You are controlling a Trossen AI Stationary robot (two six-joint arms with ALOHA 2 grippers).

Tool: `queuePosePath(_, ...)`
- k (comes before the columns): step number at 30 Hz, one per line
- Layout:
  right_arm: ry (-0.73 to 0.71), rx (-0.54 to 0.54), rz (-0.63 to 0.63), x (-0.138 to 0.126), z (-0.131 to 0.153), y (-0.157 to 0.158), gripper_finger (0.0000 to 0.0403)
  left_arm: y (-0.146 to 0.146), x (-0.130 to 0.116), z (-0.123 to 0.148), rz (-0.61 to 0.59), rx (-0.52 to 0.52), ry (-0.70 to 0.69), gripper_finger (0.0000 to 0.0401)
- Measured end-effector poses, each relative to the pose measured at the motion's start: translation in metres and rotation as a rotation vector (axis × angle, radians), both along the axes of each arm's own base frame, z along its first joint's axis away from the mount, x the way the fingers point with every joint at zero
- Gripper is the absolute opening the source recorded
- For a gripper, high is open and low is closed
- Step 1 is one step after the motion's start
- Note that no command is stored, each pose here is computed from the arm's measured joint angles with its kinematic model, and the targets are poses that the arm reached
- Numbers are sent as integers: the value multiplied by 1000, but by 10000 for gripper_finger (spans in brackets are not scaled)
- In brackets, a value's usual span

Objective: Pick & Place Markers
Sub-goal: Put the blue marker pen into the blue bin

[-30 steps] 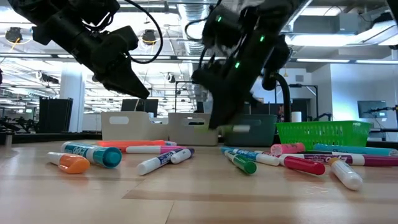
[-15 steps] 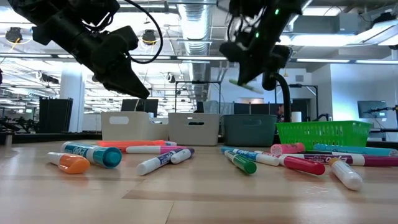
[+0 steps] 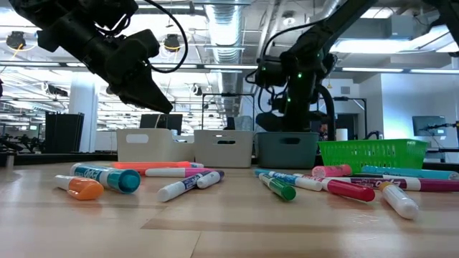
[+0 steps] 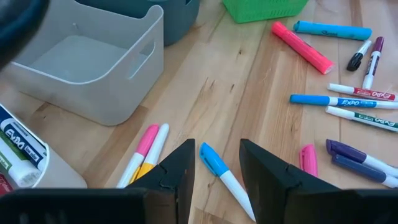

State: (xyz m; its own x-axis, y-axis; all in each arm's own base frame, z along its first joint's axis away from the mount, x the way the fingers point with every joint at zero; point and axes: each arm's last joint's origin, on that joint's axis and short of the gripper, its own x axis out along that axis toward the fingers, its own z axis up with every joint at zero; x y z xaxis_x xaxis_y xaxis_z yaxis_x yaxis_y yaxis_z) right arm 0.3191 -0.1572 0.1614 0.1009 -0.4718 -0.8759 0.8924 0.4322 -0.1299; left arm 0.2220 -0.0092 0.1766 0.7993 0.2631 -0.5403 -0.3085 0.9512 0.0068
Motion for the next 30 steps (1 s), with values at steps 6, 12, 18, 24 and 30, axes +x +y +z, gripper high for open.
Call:
queuePosePath(6, 0, -15, 47, 1, 5, 2, 0, 0, 0, 0, 0, 0, 0, 121)
queuePosePath(12, -84, -60, 80, -3, 40, 13, 1, 0, 0, 0, 0, 0, -1, 121)
queuePosePath(18, -141, -103, 202, -17, 84, 37, 22, 0, 0, 0, 0, 0, 0, 121)
queuePosePath(24, -155, -104, 332, -33, 115, 77, 90, 0, 0, 0, 0, 0, 0, 121)
queuePosePath(30, -118, -74, 579, -35, 122, 124, 154, 0, 0, 0, 0, 0, 0, 121)
